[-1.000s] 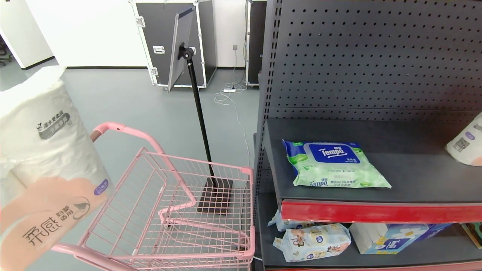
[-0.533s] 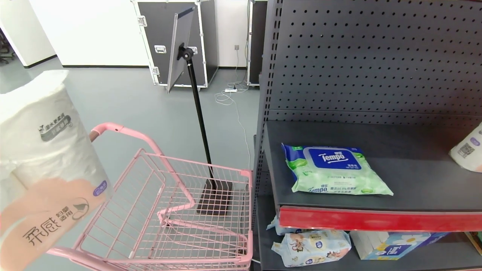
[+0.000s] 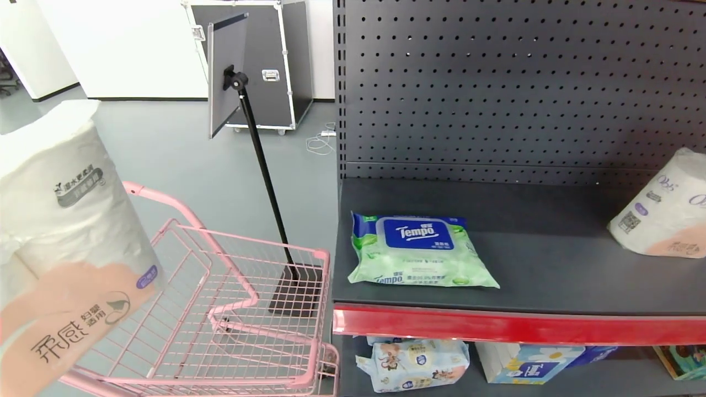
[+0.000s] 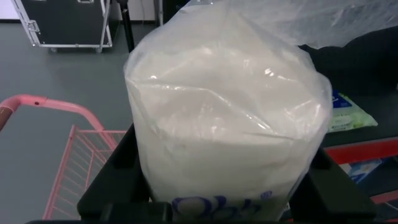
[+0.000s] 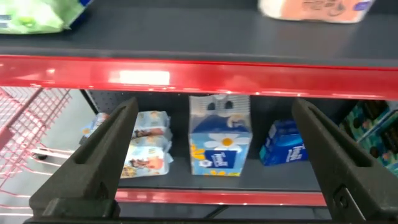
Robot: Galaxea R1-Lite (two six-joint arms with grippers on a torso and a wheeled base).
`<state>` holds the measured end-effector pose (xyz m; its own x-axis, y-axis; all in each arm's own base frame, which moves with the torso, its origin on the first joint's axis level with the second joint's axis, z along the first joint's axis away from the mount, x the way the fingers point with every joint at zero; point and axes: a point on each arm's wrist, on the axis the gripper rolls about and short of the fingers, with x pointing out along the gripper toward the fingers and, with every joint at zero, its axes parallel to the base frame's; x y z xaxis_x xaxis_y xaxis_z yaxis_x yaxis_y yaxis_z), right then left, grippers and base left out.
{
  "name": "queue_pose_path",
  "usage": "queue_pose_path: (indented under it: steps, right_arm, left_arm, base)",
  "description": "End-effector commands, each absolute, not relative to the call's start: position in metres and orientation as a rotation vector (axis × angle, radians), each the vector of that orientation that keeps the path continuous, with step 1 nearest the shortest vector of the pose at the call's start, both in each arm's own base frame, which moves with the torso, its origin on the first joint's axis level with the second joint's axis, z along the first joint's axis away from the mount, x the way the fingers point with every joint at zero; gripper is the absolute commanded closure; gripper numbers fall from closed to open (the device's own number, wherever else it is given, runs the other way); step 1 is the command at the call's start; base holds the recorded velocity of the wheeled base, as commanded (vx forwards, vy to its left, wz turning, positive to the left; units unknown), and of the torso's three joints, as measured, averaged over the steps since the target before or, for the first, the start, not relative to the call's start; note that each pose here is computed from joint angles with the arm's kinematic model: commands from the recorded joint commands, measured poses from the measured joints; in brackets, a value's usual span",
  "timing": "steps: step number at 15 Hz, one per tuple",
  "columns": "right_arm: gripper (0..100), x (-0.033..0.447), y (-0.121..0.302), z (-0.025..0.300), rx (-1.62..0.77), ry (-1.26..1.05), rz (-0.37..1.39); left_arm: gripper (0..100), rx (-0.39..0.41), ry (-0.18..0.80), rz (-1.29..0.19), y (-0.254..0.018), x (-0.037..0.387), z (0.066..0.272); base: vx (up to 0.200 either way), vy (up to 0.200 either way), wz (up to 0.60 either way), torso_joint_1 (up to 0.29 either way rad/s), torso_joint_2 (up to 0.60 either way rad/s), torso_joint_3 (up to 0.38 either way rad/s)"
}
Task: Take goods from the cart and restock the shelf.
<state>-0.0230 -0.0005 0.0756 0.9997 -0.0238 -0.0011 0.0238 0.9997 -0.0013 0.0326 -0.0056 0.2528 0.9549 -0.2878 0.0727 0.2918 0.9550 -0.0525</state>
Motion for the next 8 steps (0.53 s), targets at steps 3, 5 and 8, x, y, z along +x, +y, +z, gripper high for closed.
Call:
queue_pose_path:
  steps: [3, 5, 8]
  right_arm:
    - [0, -0.0229, -0.0006, 0.0756, -0.002, 0.002, -0.025]
    - [0, -0.0229, -0.0005, 0.0756, -0.002, 0.002, -0.023]
    - [0, -0.0229, -0.0005, 0.0756, -0.002, 0.002, -0.023]
  left_arm:
    - [100, -0.055, -0.075, -0.294, -0.0057, 0.0308, 0.2535]
    - [100, -0.055, -0.075, -0.294, -0.0057, 0.0308, 0.2535]
    - [100, -0.052, -0.079, -0.294, -0.0058, 0.0303, 0.2541]
  base:
    - [0.000, -0.200, 0.00, 0.001, 0.01, 0.002]
    - [0.000, -0.200, 0.00, 0.007, 0.00, 0.002]
    - [0.000, -0.200, 0.00, 0.002, 0.00, 0.002]
